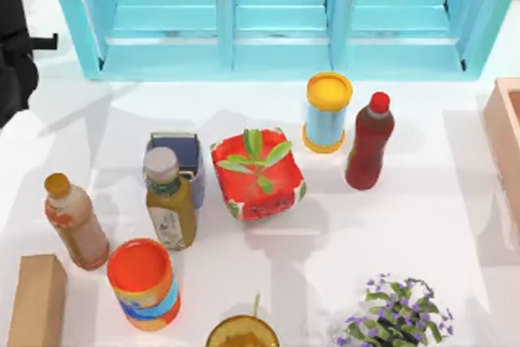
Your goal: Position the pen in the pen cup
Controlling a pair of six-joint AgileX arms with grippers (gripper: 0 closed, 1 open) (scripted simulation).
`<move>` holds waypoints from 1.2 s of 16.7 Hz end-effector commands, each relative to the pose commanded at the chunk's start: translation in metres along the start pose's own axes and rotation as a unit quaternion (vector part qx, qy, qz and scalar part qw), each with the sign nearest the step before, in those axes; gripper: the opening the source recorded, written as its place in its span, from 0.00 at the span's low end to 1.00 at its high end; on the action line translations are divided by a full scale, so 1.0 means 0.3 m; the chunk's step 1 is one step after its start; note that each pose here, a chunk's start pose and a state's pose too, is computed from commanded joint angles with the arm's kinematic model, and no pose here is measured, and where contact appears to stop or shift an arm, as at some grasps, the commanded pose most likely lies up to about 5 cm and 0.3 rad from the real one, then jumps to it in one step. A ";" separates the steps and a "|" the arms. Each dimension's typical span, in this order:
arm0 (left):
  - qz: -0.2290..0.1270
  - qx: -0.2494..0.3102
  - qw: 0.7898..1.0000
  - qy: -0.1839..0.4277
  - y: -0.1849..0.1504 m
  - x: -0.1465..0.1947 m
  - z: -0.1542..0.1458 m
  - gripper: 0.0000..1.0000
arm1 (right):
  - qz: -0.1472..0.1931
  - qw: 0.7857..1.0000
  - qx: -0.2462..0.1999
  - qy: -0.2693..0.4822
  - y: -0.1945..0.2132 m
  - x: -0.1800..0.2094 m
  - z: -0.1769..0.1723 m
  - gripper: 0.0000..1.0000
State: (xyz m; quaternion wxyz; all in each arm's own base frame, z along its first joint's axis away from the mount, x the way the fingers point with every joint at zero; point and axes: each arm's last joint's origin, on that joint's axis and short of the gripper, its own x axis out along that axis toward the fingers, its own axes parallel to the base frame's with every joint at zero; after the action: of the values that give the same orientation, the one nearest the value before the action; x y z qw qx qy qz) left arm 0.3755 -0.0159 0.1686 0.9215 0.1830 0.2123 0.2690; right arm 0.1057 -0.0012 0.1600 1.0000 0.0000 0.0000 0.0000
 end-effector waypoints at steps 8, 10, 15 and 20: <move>0.009 -0.139 0.972 -0.187 -0.355 -0.585 0.023 0.00 | 0.000 1.000 0.000 0.000 0.000 0.000 0.000 1.00; -0.002 -0.179 0.965 -0.194 -0.371 -0.703 0.009 0.00 | 0.000 1.000 0.000 0.000 0.000 0.000 0.000 1.00; -0.025 -0.227 0.955 -0.190 -0.370 -0.852 -0.011 0.00 | 0.000 1.000 0.000 0.000 0.000 0.000 0.000 1.00; -0.024 -0.228 0.955 -0.190 -0.370 -0.849 -0.008 0.00 | 0.000 1.000 0.000 0.000 0.000 0.000 0.000 1.00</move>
State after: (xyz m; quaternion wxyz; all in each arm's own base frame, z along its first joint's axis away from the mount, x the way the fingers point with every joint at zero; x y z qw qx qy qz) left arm 0.2259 -0.2490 0.1909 0.9681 0.0110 -0.0299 0.2486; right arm 0.1057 -0.0012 0.1600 1.0000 0.0000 0.0000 0.0000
